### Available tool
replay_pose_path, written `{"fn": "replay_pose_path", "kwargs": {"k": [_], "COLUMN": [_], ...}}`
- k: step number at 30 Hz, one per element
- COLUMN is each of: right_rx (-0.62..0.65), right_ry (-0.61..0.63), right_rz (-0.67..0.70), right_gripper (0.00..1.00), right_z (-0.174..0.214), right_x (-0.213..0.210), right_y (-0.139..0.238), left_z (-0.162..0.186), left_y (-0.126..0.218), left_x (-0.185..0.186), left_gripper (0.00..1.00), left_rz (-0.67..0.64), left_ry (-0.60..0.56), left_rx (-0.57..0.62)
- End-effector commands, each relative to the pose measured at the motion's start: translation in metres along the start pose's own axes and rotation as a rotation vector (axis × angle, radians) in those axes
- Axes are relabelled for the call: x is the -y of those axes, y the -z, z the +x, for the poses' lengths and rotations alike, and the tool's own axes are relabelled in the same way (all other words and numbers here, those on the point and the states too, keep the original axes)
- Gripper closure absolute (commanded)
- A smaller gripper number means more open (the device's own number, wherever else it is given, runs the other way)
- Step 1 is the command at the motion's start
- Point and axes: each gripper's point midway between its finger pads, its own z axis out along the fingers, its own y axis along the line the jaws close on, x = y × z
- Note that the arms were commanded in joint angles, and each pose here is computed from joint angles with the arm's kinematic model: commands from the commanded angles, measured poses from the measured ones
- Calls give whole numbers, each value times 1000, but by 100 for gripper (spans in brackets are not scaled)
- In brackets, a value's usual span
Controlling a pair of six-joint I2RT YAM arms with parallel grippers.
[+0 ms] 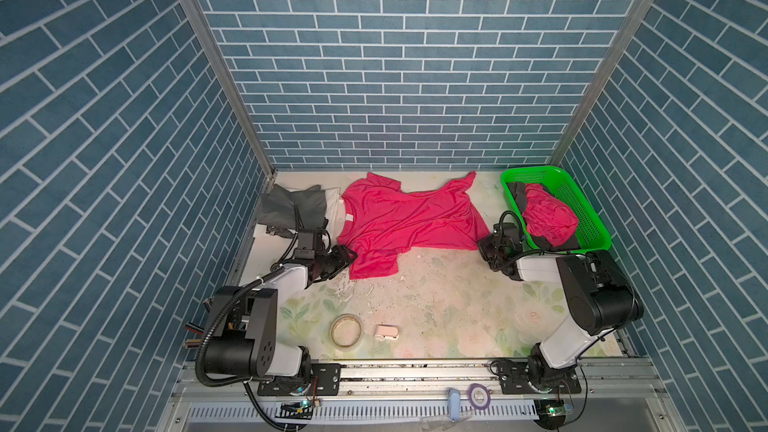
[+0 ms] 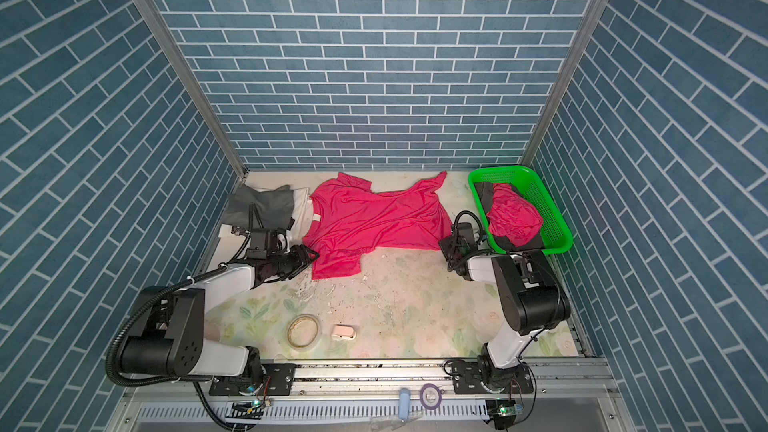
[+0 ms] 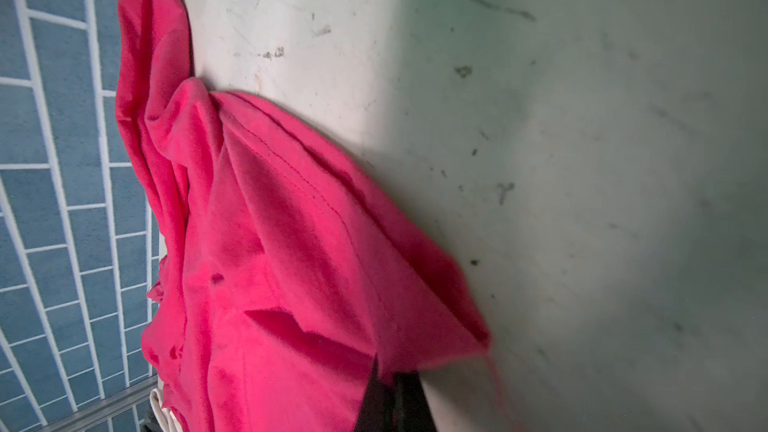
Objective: Fold and stack the t-shirts
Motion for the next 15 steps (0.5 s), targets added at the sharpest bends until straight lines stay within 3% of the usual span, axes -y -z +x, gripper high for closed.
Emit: {"fn": "replay_pose_path", "kwargs": {"k": [1,8,11,15], "right_rx": [22,18,13,1], "right_ry": [24,53,53,53], "right_rz": [-20,-40,-51,-60], "right_gripper": [96,96,97,97], "right_z": [-3,-4,-3,-1], "right_x": [-7,-16,-17,-19], "right_y": [9,13,12,11], "left_z": [6,14,10,11], "left_y": [-12,-11,-12,-18], "left_x": [-1,-10,-7,-3], "left_gripper": [42,44,49,79], "left_rz": [-24,-61,-51,-29], "left_ry": [-32,-54,-55,-51], "left_rx": [-13,3,21,13]}}
